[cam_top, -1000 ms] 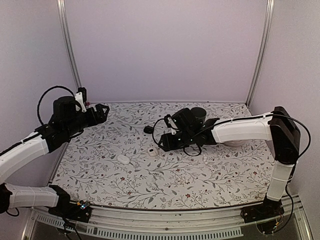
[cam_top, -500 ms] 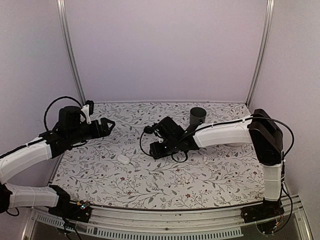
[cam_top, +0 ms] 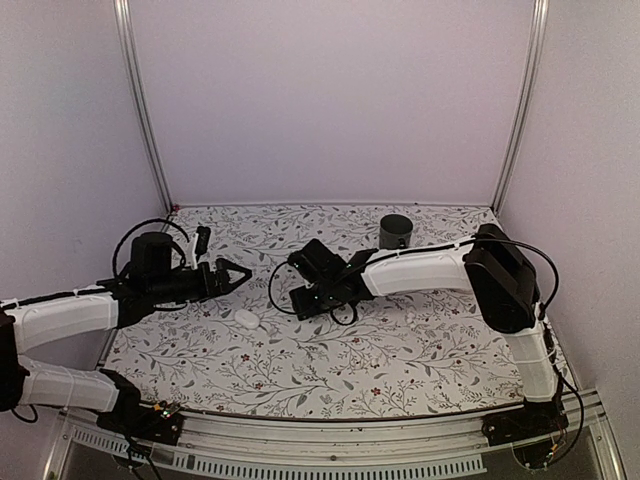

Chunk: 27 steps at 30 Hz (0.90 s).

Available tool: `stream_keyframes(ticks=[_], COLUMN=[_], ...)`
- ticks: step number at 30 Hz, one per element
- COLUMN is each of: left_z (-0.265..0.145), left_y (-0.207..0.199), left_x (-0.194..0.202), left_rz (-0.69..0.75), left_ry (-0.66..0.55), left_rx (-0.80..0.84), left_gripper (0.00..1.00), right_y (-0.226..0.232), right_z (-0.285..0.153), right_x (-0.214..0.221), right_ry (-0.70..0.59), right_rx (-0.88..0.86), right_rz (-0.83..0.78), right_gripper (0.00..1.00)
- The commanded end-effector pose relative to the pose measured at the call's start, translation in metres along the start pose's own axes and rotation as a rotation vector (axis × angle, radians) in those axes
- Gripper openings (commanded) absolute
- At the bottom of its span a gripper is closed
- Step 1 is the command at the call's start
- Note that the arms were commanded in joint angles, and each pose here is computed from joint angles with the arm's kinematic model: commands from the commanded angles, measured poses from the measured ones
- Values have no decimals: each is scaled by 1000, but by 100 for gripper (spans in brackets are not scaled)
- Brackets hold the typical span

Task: Insert the wireless bluetooth earbuds into the charging case
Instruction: Pick up the charging case from the center of the board.

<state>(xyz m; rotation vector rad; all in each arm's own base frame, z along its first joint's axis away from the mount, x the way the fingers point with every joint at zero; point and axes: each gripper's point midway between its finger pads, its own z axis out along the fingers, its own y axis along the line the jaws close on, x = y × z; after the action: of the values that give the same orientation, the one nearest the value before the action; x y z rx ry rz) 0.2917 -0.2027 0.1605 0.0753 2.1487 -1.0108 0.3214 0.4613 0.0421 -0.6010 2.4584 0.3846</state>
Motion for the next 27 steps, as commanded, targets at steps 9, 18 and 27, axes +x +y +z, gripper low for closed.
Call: stream_keyframes(ticks=[9, 18, 27], left_z=[10, 29, 54], left_y=[-7, -1, -8], left_x=[29, 23, 28], left_rz=[-107, -142, -182], left_ry=[86, 83, 156], left_rx=[132, 128, 208], left_gripper=[96, 96, 90], right_y=[-8, -12, 0], right_z=[26, 27, -38], right_x=[4, 9, -29], right_ry=[31, 32, -154], right_rx=[37, 49, -72], right_rz=[-78, -102, -155], right_gripper=[60, 42, 35])
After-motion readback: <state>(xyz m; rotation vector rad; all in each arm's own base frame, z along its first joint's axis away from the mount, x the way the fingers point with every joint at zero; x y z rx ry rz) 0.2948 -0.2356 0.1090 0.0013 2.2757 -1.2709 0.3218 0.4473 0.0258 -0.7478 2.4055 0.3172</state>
